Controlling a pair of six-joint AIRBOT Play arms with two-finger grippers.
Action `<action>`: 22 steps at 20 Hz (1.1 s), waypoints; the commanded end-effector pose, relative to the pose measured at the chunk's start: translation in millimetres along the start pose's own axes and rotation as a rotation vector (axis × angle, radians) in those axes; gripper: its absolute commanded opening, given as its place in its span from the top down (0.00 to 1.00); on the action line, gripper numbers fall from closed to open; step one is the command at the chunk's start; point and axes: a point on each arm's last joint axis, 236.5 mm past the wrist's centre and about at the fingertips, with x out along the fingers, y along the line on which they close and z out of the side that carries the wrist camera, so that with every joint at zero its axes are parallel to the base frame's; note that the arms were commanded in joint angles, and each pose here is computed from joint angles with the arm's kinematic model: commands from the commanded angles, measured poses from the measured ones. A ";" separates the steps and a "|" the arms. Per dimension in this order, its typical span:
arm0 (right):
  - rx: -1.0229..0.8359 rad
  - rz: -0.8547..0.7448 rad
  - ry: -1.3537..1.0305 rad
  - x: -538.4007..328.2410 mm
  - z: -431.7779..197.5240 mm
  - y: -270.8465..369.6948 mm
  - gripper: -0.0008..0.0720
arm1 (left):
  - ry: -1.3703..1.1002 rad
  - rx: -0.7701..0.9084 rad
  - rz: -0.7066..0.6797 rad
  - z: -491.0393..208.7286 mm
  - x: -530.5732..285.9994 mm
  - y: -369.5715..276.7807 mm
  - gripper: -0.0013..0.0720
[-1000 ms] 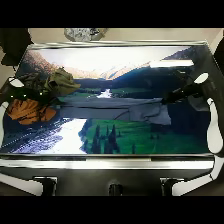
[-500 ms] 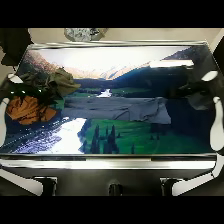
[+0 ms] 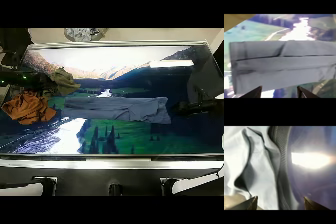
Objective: Fold the shirts.
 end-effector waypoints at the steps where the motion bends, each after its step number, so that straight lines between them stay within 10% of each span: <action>1: 0.105 0.096 -0.069 20.0 0.9 9.4 0.02 | -0.022 0.092 -0.029 -3.8 -10.9 -44.8 0.24; 12: 0.029 0.164 -0.032 97.9 12.6 81.5 0.06 | 0.059 0.175 -0.076 -27.1 1.3 -85.1 0.24; 15: 0.021 0.168 -0.053 97.6 18.9 88.5 0.93 | 0.060 0.175 -0.076 -27.4 1.9 -85.3 0.25; 16: -0.006 0.169 -0.066 90.9 23.4 93.9 0.94 | 0.063 0.174 -0.077 -28.3 3.4 -85.1 0.27; 19: -0.148 0.158 -0.089 54.3 37.4 123.7 0.94 | 0.078 0.205 -0.099 -36.4 28.2 -94.3 0.88; 22: -0.248 0.108 -0.043 8.6 32.4 153.1 0.94 | 0.084 0.177 -0.183 -54.8 87.9 -126.5 0.93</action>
